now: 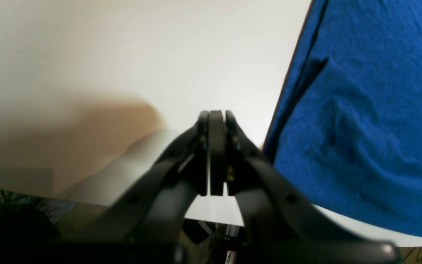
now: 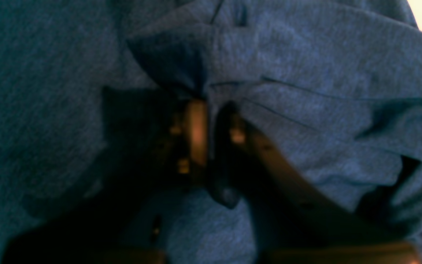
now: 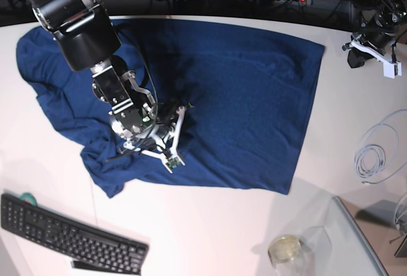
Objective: Layout the t-shirt on the table in an organized manner, then fold the t-shirt properly
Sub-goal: 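Drag the grasped sleeve with the right gripper across the shirt body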
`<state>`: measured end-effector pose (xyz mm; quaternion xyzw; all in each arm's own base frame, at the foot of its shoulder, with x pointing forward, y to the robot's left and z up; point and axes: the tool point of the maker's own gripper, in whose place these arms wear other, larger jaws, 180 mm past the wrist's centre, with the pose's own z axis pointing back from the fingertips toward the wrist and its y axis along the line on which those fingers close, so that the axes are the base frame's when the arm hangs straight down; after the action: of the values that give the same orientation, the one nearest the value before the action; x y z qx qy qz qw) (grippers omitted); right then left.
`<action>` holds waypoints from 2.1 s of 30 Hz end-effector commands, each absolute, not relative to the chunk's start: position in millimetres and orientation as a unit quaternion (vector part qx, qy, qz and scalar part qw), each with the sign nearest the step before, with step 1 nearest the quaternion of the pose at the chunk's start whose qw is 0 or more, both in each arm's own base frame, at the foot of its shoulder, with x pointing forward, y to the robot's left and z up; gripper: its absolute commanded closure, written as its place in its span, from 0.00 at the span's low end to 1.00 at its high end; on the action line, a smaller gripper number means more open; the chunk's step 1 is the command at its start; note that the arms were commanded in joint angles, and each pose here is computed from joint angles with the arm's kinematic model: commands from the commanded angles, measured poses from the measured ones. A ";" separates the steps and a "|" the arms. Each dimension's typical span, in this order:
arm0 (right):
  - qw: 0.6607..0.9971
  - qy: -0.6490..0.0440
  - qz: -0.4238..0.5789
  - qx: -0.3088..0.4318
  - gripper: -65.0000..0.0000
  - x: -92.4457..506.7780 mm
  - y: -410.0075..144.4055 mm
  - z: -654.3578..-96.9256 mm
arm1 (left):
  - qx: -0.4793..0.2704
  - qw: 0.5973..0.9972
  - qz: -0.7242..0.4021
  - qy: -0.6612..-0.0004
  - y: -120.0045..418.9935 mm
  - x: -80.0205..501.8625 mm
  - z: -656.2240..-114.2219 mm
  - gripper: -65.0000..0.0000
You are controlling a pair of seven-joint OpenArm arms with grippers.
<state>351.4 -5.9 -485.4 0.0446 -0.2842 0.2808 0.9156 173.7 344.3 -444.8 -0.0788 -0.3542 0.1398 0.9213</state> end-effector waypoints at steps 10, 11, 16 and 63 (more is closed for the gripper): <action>0.882 -0.369 0.283 0.079 0.97 361.6 36.4 -408.8 | -0.071 0.915 0.133 -0.375 353.9 181.9 -431.6 1.00; 0.875 -0.384 0.283 0.083 0.97 362.4 40.6 -395.0 | -0.071 0.915 0.133 -0.375 353.9 181.9 -431.6 1.00; 0.847 -0.440 0.280 0.098 0.97 366.1 57.1 -331.5 | -0.066 0.915 0.129 -0.376 358.1 183.5 -428.6 1.00; 0.812 -0.460 0.296 0.204 0.97 383.1 144.2 -333.3 | -0.044 0.913 0.087 -0.397 362.6 194.3 -400.8 1.00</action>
<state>369.6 136.9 -358.6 0.2018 -0.4256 0.2954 0.8312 186.7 355.4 -414.4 -0.0514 -0.3777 0.0946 0.9196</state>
